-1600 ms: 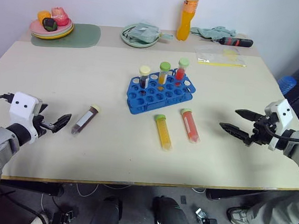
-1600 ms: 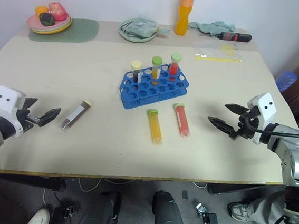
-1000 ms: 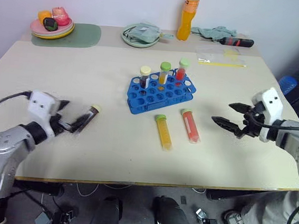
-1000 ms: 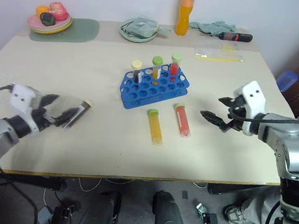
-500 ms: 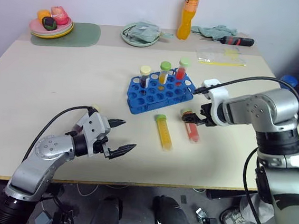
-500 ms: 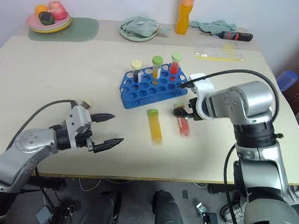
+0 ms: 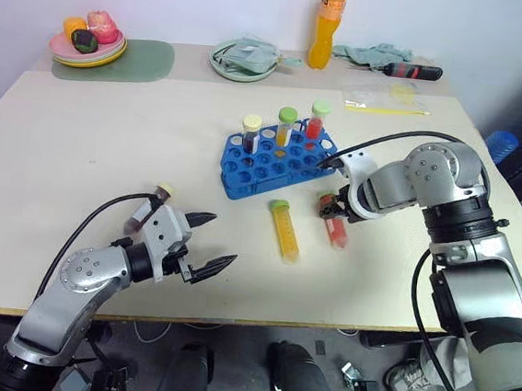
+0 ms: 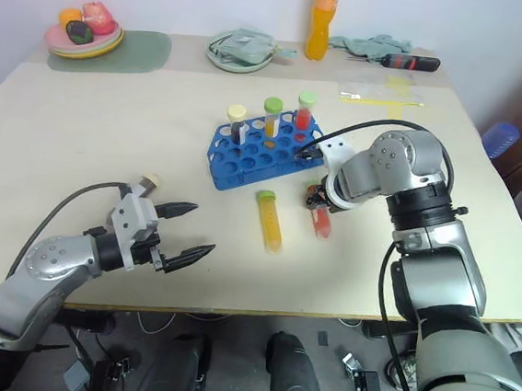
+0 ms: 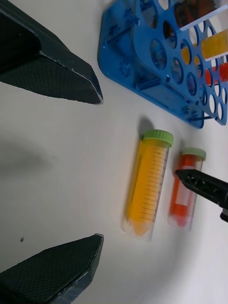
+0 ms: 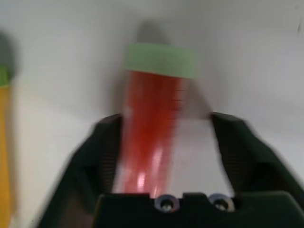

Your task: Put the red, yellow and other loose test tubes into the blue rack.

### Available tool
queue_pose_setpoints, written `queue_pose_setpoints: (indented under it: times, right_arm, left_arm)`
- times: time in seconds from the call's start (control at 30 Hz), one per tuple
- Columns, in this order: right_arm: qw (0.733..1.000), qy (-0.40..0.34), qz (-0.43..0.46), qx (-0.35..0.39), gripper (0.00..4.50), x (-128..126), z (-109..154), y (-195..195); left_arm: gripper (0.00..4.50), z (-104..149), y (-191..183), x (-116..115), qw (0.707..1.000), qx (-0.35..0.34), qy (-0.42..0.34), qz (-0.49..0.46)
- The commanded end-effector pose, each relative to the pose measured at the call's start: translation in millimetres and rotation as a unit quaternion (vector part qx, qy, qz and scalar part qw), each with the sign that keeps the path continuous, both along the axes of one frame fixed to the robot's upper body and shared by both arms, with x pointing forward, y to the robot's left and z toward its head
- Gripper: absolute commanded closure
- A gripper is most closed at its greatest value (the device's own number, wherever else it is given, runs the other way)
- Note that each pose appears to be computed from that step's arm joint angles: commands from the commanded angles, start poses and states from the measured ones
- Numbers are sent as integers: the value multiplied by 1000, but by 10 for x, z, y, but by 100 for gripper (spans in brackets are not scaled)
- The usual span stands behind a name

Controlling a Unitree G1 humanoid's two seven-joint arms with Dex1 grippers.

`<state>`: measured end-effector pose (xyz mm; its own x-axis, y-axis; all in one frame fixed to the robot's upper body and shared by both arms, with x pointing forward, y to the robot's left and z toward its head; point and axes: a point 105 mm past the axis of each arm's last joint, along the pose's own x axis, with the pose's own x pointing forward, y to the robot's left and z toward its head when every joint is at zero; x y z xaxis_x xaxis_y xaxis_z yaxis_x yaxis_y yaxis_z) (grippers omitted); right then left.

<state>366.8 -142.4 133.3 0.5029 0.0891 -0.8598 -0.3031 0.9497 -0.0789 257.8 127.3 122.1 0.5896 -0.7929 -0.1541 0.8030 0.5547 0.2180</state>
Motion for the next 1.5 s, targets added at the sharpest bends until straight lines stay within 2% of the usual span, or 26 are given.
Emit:
queue_pose_setpoints:
  times: [0.03, 0.07, 0.1, 0.2, 0.27, 0.37, 0.43, 0.5, 0.57, 0.67, 0.8, 0.97, 1.23, 1.5]
  right_arm:
    - [1000, -13, -6, 2, 324, 24, 104, 16]
    - [1000, -14, -8, 2, 367, 23, 110, 10]
    - [1000, -14, -10, 1, 374, 22, 116, 6]
    - [999, -47, -3, 16, 374, 8, 258, -5]
    - [993, -113, 4, 44, 374, -25, 426, -7]
    - [947, -289, 18, 138, 374, -81, 786, 72]
    - [922, -345, 12, 176, 374, -128, 866, 66]
    - [874, -439, 42, 202, 374, -155, 1031, 113]
    - [836, -506, 28, 212, 374, -77, 1052, 106]
    - [798, -569, 0, 201, 374, 112, 1007, 101]
    - [778, -595, -3, 202, 374, 259, 935, 166]
    - [774, -605, -12, 187, 374, 456, 750, 198]
    - [756, -624, 2, 198, 374, 560, 794, 296]
    - [742, -638, 28, 206, 374, 505, 967, 367]
  left_arm:
    - [0, 85, -24, -11, 1000, -1, -26, -8]
    - [0, 83, -13, -4, 1000, 0, -26, -7]
    - [0, 81, -6, 0, 1000, 0, -27, -7]
    - [0, 68, 14, 6, 1000, 2, -29, -5]
    - [0, 59, 39, 7, 1000, 2, -31, 1]
    - [0, 32, 98, -9, 999, 0, -29, 16]
    - [0, 23, 113, -12, 999, -1, -30, 22]
    - [0, 48, 106, 23, 999, -20, -32, 33]
    - [0, 88, 83, 86, 998, -41, -35, 41]
    - [0, 119, 40, 163, 997, -41, -42, 41]
    - [0, 201, 0, 217, 997, -46, -51, 37]
    - [0, 314, -56, 212, 997, -53, -54, 33]
    - [0, 454, -203, 151, 996, -61, -49, 30]
    - [0, 445, -149, 138, 997, -60, -43, 36]
